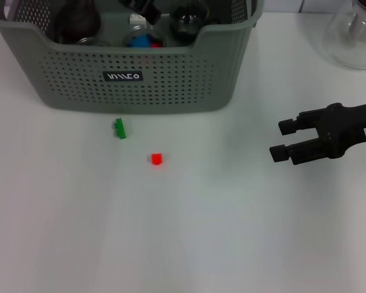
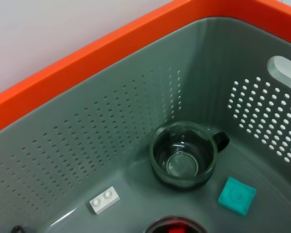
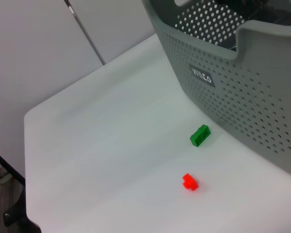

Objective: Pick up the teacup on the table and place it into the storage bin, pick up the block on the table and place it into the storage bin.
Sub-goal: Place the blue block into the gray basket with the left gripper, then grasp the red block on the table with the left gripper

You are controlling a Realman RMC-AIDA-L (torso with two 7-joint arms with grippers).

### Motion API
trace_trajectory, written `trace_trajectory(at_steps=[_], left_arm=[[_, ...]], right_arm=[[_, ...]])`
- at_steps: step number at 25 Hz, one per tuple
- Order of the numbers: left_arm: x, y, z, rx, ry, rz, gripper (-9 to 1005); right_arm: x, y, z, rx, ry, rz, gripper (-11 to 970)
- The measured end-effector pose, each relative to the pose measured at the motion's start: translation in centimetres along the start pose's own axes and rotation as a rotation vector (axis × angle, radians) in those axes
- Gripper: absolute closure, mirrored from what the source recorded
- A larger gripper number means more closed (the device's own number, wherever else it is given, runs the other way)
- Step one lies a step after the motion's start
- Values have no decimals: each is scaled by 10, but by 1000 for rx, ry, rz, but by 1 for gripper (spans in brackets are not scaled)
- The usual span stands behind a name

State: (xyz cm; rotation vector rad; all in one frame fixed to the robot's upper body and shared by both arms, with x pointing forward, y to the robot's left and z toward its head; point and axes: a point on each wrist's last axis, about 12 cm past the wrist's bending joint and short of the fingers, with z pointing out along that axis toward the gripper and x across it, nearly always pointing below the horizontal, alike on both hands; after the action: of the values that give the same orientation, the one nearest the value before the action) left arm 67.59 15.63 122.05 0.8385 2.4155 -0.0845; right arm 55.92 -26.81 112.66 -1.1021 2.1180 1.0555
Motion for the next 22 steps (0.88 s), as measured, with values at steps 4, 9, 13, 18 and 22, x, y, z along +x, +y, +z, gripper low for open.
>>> trace_trajectory(at_steps=[4, 9, 13, 18, 22], left_arm=[[2, 5, -13, -16, -26, -2, 413], [7, 22, -61, -11, -216, -74, 144], [26, 25, -118, 114, -483, -97, 146], [71, -8, -151, 373, -660, 123, 148], [103, -37, -146, 492, -626, 303, 149]], right_arm=[[1, 0, -1, 2, -4, -3, 121], [0, 0, -1, 5, -5, -7, 121], [-1, -1, -2, 10, -5, -12, 121], [-1, -2, -3, 15, -6, -13, 121], [-1, -3, -4, 21, -16, -8, 121]])
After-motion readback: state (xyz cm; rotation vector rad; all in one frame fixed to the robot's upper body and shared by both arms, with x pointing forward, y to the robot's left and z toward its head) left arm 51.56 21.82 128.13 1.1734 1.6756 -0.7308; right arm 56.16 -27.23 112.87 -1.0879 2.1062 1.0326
